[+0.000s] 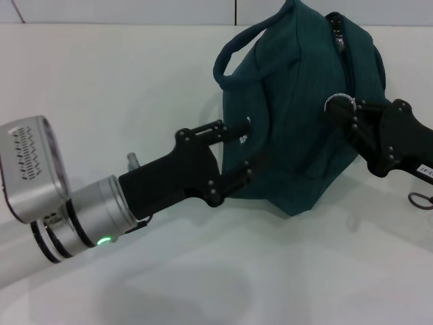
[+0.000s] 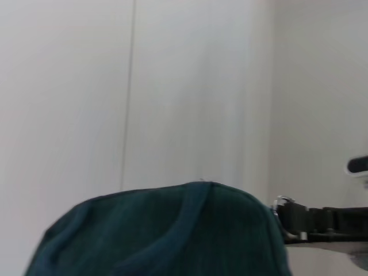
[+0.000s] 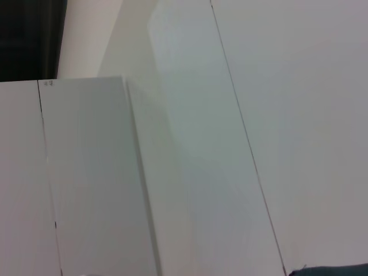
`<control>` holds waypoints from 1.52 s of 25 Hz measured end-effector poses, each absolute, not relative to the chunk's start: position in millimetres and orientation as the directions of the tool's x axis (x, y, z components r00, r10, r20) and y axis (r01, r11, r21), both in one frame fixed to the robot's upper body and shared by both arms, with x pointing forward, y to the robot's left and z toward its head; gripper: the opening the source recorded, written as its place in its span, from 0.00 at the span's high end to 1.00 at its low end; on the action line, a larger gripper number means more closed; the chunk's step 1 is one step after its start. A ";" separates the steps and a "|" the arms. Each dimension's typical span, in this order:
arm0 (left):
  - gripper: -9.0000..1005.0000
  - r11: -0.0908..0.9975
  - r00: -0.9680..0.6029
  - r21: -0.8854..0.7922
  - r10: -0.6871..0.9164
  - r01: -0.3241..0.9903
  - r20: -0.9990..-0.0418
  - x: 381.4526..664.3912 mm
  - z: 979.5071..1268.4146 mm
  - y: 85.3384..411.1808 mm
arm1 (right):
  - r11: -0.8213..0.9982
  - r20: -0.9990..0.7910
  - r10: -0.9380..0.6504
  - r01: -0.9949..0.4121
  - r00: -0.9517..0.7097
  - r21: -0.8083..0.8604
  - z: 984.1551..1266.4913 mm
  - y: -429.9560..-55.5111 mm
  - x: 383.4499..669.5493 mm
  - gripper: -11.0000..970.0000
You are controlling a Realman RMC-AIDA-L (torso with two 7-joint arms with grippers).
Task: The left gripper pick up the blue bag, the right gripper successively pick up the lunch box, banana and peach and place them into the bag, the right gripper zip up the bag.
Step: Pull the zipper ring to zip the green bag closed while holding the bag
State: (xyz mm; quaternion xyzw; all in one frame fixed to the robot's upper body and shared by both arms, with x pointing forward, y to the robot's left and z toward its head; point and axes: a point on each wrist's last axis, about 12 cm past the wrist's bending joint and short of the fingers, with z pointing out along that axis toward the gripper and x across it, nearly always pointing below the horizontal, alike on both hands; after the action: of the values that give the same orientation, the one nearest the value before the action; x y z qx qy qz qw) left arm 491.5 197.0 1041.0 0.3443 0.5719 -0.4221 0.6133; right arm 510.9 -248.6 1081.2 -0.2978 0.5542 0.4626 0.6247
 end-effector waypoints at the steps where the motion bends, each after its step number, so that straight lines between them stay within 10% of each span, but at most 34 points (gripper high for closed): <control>1: 0.52 0.397 -0.015 -0.063 -0.125 0.916 -0.992 491.9 1041.6 195.9 | 0.395 -0.968 0.249 -0.908 -0.042 0.141 1081.3 -248.6 510.9 0.95; 24: 0.54 0.405 -0.018 -0.070 -0.130 0.912 -0.991 505.7 1048.1 190.1 | 0.363 -0.967 0.251 -0.922 -0.041 0.133 1084.4 -240.0 514.5 0.95; 38: 0.93 0.410 0.015 -0.034 -0.115 0.911 -0.993 506.6 1048.4 189.8 | 0.299 -0.933 0.273 -0.902 -0.234 0.313 1084.4 -245.7 515.1 0.95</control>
State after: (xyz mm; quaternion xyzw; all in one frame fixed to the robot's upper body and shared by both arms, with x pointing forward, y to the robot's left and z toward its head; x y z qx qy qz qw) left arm 506.6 189.8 1048.4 0.3514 0.5668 -0.4140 0.6195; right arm 515.1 -245.7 1084.4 -0.2700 0.5823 0.5271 0.5570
